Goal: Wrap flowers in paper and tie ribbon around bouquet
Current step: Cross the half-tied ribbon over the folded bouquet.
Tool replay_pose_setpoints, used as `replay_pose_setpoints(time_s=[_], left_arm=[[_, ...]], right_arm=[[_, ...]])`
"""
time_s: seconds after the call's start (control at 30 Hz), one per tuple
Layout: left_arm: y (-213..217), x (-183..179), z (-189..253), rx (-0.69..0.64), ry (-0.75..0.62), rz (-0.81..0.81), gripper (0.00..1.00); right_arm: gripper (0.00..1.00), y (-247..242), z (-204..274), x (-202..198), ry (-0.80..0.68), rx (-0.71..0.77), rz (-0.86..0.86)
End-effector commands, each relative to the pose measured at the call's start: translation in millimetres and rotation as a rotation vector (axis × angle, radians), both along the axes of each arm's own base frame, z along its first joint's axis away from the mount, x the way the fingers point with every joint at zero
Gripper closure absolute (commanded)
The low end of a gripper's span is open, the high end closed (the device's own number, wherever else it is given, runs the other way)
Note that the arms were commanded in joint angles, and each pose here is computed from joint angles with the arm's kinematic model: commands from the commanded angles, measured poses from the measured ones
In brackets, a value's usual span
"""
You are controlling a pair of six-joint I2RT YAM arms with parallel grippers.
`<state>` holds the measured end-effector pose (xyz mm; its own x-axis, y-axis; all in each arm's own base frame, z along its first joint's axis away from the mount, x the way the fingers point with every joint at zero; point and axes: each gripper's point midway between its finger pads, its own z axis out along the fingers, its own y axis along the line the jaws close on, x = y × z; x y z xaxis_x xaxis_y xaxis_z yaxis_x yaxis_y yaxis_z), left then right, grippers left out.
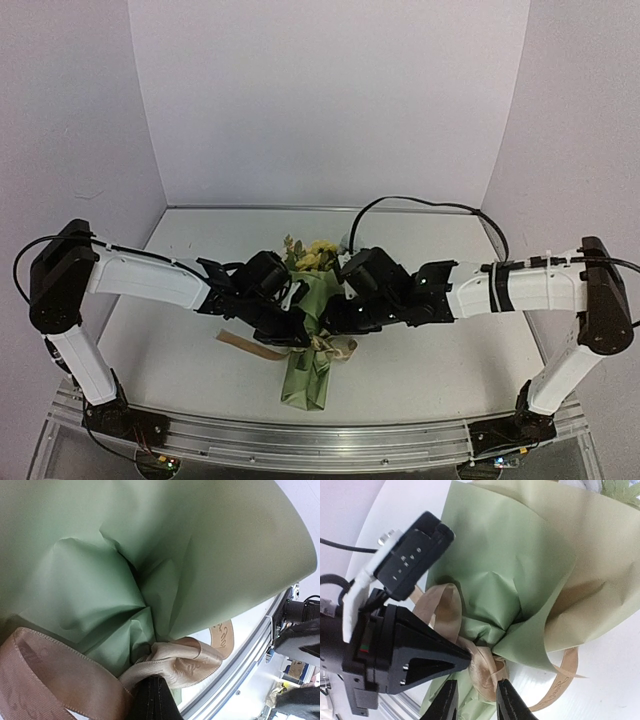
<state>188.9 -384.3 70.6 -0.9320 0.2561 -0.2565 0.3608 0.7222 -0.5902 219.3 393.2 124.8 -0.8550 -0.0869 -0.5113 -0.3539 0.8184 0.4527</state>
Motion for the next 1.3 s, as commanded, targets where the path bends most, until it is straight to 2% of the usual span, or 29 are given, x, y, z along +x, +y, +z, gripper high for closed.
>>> replay_pose_setpoints(time_s=[0.0,0.4,0.87,1.27], left_arm=[[0.0,-0.9,-0.1,-0.001,-0.010,0.009,0.99],[4.0,-3.1,-0.5,-0.006,-0.005,0.023,0.99],[1.6,-3.1,1.2,-0.027,-0.006,0.022,1.00],[1.7,-3.8,2.1,-0.032,-0.005,0.021,1.00]], right_arm=[[0.74,19.5,4.8,-1.5,0.009,-0.009,0.069],[0.75,8.6,-28.8,1.1,0.016,-0.148,0.079],[0.75,23.8,-32.3,9.1,0.006,-0.172,0.104],[0.75,24.1,-54.4,9.9,0.031,-0.228,0.108]])
